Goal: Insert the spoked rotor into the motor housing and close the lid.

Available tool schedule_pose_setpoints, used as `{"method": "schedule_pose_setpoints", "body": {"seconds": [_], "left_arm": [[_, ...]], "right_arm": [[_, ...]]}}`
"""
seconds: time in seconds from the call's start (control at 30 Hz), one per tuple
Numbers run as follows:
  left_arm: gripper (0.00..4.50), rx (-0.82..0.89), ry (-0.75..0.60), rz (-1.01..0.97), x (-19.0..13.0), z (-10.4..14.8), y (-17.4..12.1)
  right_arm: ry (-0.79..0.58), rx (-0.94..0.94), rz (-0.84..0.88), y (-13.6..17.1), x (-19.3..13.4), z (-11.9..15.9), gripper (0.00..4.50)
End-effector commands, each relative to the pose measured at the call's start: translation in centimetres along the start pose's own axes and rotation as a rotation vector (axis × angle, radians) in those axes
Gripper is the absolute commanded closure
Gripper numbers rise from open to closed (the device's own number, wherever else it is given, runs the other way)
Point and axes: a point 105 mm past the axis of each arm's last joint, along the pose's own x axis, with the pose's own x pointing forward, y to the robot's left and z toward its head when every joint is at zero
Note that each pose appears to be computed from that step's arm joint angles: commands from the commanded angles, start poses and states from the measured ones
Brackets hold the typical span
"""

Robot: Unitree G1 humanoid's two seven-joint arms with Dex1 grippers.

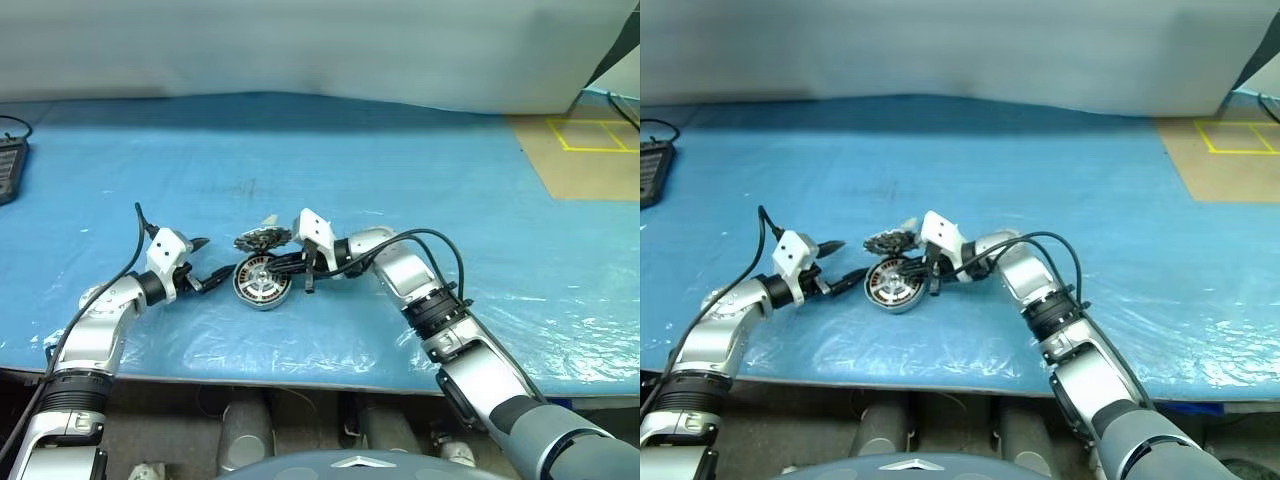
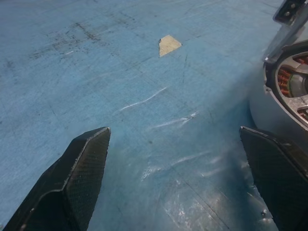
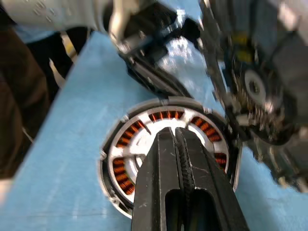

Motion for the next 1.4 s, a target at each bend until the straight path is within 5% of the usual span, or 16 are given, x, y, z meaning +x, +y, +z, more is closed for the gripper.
{"method": "schedule_pose_setpoints", "body": {"seconds": [0.03,0.23,0.37,0.57,0.9,1.1,1.4], "left_arm": [[0.0,0.031,-0.037,0.007,0.0,1.4,0.4],[0.0,0.032,-0.034,0.01,-0.1,1.5,0.6],[0.0,0.031,-0.03,0.015,-0.2,1.4,0.7],[0.0,0.032,-0.029,0.031,-0.5,1.5,1.1],[0.0,0.027,-0.023,0.073,-1.6,1.3,1.5],[0.0,0.001,-0.026,0.059,-1.7,1.3,1.2],[0.0,-0.001,-0.023,0.048,-1.6,1.3,1.2]], "right_arm": [[-0.078,-0.028,0.008,0.4,-1.7,2.7,4.49],[0.001,0.034,-0.128,-1.1,-5.9,0.1,4.49],[0.062,0.049,-0.338,-4.8,-7.8,-1.8,4.49],[-0.042,-0.02,-0.459,-8.7,-7.1,1.5,4.49],[-0.2,-0.073,-0.076,-2.9,-1.3,6.5,4.49],[-0.116,-0.035,0.08,1.2,-0.4,4.0,4.49],[-0.03,0.057,0.022,0.7,0.4,0.3,4.49]]}}
